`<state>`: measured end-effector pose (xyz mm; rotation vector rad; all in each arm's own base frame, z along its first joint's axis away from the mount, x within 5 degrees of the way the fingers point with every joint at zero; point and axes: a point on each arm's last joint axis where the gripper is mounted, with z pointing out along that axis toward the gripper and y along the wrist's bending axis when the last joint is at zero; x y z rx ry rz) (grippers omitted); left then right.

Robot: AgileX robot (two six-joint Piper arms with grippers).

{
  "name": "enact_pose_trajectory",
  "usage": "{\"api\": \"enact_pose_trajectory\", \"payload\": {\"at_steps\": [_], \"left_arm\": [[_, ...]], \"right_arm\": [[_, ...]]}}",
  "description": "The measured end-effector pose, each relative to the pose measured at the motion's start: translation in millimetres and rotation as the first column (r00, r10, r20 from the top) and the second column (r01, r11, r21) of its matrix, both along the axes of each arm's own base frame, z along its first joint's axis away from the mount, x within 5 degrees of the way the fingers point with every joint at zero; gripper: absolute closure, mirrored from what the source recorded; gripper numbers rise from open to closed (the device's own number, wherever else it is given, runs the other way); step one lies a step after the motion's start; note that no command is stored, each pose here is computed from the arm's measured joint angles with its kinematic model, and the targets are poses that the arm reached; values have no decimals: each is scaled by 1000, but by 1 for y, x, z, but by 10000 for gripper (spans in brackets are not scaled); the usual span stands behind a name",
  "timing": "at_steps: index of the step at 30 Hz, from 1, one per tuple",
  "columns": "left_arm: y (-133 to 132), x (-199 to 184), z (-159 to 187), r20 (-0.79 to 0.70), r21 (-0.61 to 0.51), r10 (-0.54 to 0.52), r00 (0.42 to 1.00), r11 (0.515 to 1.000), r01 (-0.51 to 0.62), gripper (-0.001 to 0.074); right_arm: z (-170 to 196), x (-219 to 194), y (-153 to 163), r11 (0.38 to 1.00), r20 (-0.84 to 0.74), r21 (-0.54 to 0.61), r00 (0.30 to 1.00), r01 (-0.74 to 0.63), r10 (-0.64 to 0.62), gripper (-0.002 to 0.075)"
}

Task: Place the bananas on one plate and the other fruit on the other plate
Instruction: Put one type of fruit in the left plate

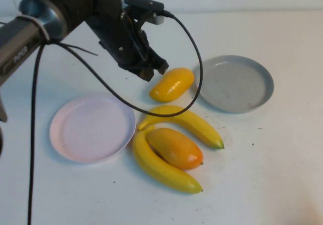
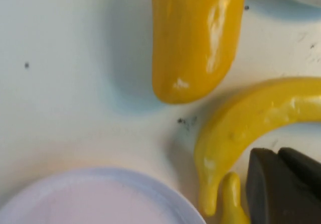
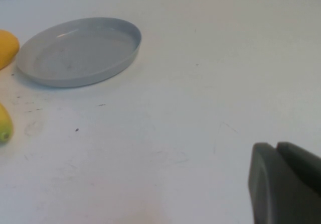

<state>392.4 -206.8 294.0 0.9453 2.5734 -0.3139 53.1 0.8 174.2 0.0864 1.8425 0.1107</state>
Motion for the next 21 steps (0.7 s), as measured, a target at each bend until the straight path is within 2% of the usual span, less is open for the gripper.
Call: {"api": "enact_pose_trajectory", "payload": {"at_steps": [6, 9, 12, 17, 19, 21], "left_arm": [[-25, 22, -14, 29, 9, -69, 997, 998, 68, 739], [-34, 29, -25, 38, 21, -110, 993, 994, 110, 701], [-37, 32, -33, 36, 17, -121, 992, 993, 120, 552], [-42, 40, -41, 79, -13, -107, 991, 994, 108, 162], [-44, 46, -44, 119, -26, -99, 988, 994, 103, 97], [-48, 51, -46, 185, -32, -115, 976, 992, 123, 69]], "right_arm": [[0, 0, 0, 1000, 0, 0, 1000, 0, 0, 742], [0, 0, 0, 1000, 0, 0, 1000, 0, 0, 742], [0, 0, 0, 1000, 0, 0, 1000, 0, 0, 742], [0, 0, 0, 1000, 0, 0, 1000, 0, 0, 742], [0, 0, 0, 1000, 0, 0, 1000, 0, 0, 742], [0, 0, 0, 1000, 0, 0, 1000, 0, 0, 742]]}}
